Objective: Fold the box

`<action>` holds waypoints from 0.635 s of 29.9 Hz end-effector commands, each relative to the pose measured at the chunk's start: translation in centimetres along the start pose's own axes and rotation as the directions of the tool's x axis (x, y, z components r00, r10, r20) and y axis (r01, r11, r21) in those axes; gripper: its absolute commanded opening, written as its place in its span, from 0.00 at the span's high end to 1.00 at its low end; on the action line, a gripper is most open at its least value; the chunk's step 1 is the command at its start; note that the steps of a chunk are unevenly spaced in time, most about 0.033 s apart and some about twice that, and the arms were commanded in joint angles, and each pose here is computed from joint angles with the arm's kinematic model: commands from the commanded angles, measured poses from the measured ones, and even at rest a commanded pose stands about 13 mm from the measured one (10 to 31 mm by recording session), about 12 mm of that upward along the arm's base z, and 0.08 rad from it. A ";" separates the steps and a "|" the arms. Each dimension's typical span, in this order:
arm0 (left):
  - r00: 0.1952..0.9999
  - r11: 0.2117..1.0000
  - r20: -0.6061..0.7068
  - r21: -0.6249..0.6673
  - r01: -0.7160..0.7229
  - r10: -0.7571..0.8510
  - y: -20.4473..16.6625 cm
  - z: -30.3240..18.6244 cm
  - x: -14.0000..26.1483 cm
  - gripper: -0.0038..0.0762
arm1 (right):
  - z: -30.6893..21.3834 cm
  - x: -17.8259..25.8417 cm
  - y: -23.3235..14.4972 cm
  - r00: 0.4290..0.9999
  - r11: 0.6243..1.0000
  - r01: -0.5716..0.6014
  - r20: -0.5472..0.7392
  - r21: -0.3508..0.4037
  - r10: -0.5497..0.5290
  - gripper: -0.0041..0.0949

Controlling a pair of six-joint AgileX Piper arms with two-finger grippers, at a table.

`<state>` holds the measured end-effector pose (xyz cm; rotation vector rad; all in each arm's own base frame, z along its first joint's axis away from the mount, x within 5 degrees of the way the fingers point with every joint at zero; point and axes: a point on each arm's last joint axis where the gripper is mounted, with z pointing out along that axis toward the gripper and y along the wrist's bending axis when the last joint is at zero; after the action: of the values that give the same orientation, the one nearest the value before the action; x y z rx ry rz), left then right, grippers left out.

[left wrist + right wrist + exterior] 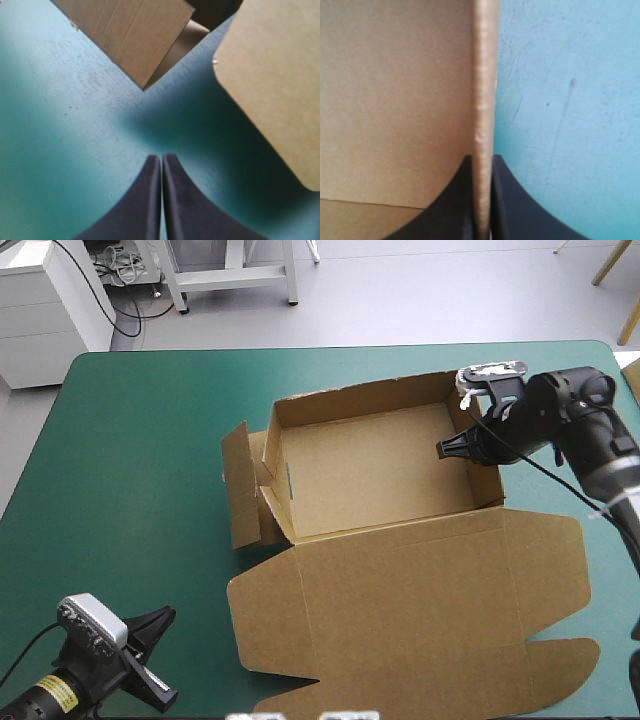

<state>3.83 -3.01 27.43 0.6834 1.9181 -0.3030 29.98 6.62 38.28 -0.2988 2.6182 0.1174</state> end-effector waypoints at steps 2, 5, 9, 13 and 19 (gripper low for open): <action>0.996 1.000 0.083 -0.006 0.020 -0.019 0.1 -0.3 -1.3 0.96 | -7.4 1.2 0.2 0.975 1.000 0.008 0.222 0.006 -0.009 0.98; 0.996 1.000 0.083 -0.006 0.020 -0.019 0.1 -0.3 -1.3 0.89 | -9.7 2.2 0.1 0.959 0.999 0.013 0.281 0.033 -0.022 0.98; 0.996 1.000 0.083 -0.006 0.021 -0.021 0.1 -0.3 -1.3 0.64 | -12.0 3.3 0.0 0.941 0.998 0.009 0.338 0.063 -0.030 0.98; 0.996 1.000 0.087 0.000 0.028 -0.028 0.1 -0.3 -1.3 0.39 | -13.1 4.0 -0.1 0.930 0.997 -0.005 0.367 0.074 -0.022 0.98; 0.991 0.996 0.109 0.044 0.079 -0.083 -0.3 -0.3 -1.6 0.38 | -13.3 4.1 -0.2 0.928 0.997 -0.007 0.372 0.080 -0.023 0.98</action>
<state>3.67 -3.35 27.56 0.6615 1.9169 -0.3746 21.06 4.04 46.03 -0.2585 2.3505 0.0399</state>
